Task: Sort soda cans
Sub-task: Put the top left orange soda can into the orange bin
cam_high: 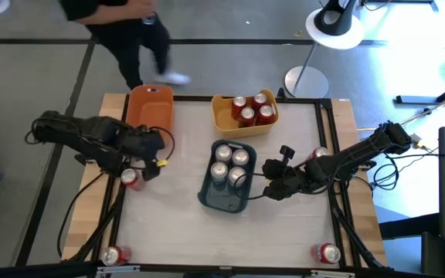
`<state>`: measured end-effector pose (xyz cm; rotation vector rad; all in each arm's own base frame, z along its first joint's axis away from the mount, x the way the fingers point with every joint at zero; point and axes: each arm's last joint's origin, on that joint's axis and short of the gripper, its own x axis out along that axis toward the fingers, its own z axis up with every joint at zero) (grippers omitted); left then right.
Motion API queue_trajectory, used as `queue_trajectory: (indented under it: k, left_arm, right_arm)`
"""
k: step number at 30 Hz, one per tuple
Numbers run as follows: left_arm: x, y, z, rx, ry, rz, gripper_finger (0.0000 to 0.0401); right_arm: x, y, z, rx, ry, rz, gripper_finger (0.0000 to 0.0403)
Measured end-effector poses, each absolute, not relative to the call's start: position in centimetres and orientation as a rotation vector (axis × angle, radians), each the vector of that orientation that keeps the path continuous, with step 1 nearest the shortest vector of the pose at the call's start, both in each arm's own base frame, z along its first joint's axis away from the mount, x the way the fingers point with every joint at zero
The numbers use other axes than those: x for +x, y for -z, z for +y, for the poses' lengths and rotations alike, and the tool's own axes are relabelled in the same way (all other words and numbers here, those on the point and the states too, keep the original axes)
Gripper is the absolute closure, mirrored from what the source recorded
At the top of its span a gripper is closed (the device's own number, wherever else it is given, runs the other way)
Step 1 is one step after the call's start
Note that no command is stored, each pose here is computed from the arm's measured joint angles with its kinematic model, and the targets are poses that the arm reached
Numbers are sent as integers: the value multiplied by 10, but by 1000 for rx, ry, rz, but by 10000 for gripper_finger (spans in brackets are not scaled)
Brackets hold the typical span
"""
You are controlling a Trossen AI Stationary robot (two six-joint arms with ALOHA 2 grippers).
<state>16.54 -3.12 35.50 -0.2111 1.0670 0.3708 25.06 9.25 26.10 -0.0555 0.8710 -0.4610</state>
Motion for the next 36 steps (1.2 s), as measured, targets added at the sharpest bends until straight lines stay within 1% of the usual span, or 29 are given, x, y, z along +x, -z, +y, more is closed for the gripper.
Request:
queue_trajectory:
  k: [6, 13, 16, 23, 28, 36]
  left_arm:
    - [140, -343, -29, -266, -382, 1046, 66]
    - [137, -341, -28, -245, -367, 1044, 63]
    - [135, -339, -29, -236, -356, 1069, 52]
    - [130, -336, -31, -269, -408, 1130, 6]
    - [118, -331, -31, -325, -505, 1217, 6]
    - [104, -300, -36, -380, -538, 1298, 1]
  right_arm:
    - [251, -261, 92, -57, 461, 872, 384]
    - [251, -261, 92, -57, 461, 872, 384]
    - [251, -261, 92, -57, 461, 872, 384]
    - [251, -261, 92, -71, 454, 876, 384]
    - [250, -261, 93, -73, 452, 876, 384]
    - [251, -261, 92, -78, 450, 877, 384]
